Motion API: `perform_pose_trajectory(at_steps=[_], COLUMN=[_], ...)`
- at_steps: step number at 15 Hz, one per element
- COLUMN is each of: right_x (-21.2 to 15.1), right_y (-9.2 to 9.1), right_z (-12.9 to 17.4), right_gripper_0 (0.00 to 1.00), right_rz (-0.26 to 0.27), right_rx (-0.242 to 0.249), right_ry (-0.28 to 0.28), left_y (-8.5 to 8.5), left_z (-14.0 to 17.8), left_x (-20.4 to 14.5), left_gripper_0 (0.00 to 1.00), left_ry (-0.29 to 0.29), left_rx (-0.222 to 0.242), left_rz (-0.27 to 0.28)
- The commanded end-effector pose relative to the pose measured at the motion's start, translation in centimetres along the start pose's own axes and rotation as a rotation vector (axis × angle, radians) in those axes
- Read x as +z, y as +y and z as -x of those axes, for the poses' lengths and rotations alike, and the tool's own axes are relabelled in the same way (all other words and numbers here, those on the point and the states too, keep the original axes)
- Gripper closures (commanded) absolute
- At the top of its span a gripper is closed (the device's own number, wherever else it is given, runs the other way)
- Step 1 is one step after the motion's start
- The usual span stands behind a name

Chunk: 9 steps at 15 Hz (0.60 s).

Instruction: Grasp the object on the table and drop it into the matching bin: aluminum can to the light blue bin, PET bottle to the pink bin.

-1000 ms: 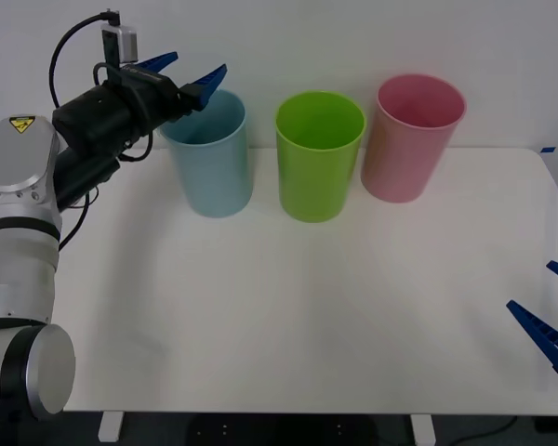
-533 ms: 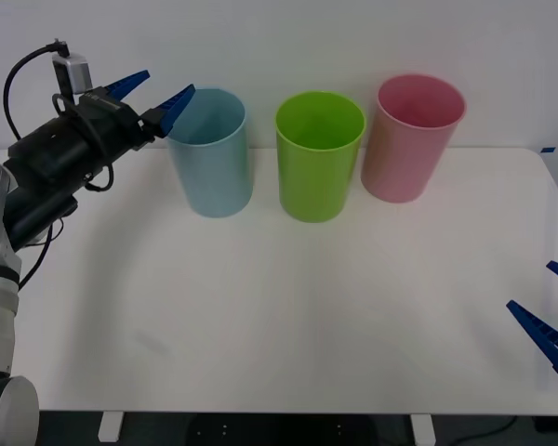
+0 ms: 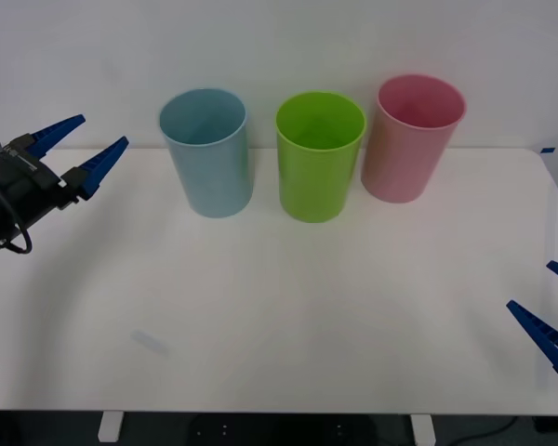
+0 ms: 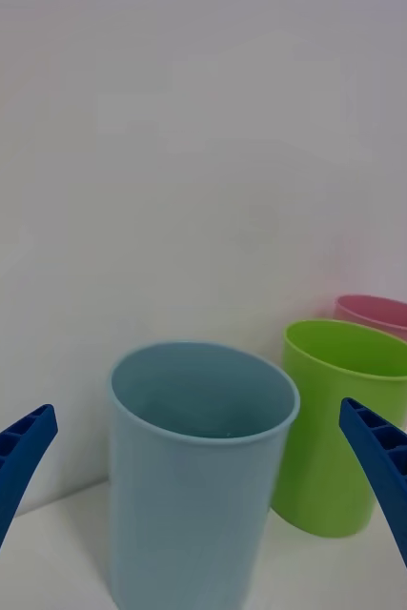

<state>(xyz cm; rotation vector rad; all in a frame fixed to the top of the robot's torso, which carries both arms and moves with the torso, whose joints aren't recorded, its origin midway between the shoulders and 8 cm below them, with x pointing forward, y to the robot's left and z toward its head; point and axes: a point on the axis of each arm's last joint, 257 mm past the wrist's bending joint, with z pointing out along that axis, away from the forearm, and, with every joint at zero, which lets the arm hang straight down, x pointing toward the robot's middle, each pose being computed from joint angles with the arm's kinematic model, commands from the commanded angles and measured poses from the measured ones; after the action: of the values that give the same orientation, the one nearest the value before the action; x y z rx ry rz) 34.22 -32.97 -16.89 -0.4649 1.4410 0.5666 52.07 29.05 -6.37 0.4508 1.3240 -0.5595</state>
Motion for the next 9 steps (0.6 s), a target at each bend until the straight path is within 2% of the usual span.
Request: perform_pose_trajectory(at_steps=[1, 4, 5, 7, 9], right_x=[0.0, 0.0, 0.0, 0.0, 0.0], right_y=[0.0, 0.0, 0.0, 0.0, 0.0], right_z=[0.0, 0.0, 0.0, 0.0, 0.0], right_gripper_0=[0.00, 0.00, 0.00, 0.00, 0.00], right_rz=[0.000, 0.000, 0.000, 0.000, 0.000], right_rx=[0.000, 0.000, 0.000, 0.000, 0.000], right_ry=[0.000, 0.000, 0.000, 0.000, 0.000], left_y=[-0.4, -0.9, -0.9, -1.0, -1.2], left_z=[-0.8, -1.3, -1.6, -2.3, -2.7], left_x=[-3.9, -7.3, -8.5, -10.7, -13.0], left_gripper_0=[0.00, 0.00, 0.00, 0.00, 0.00], left_ry=[0.028, 0.059, 0.075, 0.105, 0.142], left_rx=[0.022, 0.045, 0.086, 0.090, 0.116], left_rz=[0.003, 0.011, 0.009, 0.009, -0.005])
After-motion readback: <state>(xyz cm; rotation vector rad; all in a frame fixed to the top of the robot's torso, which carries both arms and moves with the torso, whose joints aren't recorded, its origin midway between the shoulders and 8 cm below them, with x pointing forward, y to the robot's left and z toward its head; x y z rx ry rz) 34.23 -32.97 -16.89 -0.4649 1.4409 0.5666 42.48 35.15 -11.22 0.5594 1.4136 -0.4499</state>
